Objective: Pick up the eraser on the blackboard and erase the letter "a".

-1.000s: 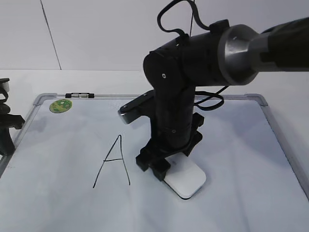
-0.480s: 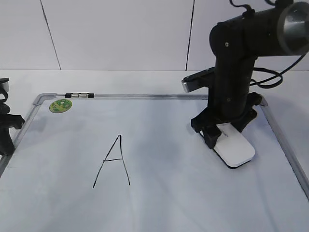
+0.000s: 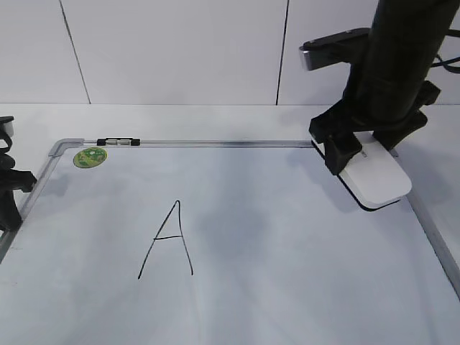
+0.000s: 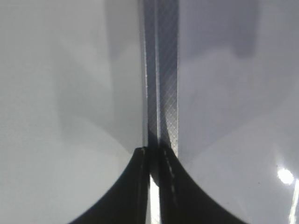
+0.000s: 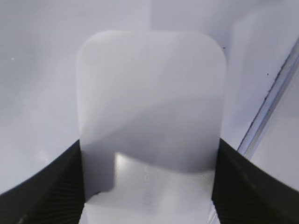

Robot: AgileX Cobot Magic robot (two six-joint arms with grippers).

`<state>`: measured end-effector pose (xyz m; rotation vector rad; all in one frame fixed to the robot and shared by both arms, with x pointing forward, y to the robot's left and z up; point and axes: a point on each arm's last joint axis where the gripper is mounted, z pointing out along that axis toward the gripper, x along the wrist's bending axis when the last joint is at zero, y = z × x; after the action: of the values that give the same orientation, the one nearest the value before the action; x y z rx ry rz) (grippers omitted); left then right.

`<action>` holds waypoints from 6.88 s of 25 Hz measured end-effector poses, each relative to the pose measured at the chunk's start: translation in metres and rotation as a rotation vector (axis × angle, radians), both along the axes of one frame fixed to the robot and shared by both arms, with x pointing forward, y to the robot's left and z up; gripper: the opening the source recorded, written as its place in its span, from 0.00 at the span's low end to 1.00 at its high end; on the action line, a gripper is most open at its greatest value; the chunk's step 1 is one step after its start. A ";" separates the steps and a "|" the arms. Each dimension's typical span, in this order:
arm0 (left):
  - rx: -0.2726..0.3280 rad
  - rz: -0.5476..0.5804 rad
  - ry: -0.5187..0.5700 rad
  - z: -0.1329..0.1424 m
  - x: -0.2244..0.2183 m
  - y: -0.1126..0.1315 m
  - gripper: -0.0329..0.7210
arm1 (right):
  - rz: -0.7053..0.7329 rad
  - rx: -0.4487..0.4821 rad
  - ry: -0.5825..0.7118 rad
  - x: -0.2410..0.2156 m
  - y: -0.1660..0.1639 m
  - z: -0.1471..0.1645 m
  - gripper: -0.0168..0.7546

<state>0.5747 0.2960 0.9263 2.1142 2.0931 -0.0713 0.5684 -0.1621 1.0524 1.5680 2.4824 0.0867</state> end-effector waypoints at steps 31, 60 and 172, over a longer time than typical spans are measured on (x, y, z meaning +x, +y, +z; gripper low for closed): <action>-0.001 0.001 0.000 0.000 0.000 0.000 0.06 | -0.376 0.051 0.164 -0.007 -0.097 -0.071 0.75; -0.001 0.001 0.000 0.000 0.000 0.000 0.06 | -0.384 0.044 0.199 0.014 -0.094 -0.077 0.85; 0.058 -0.065 -0.670 0.120 -0.295 -0.005 0.57 | -0.339 0.188 -0.641 -0.307 -0.148 -0.006 0.79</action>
<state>0.2792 0.2914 1.0465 1.8709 1.6360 0.6072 0.2617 -0.3104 1.0461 1.6703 1.7397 0.6690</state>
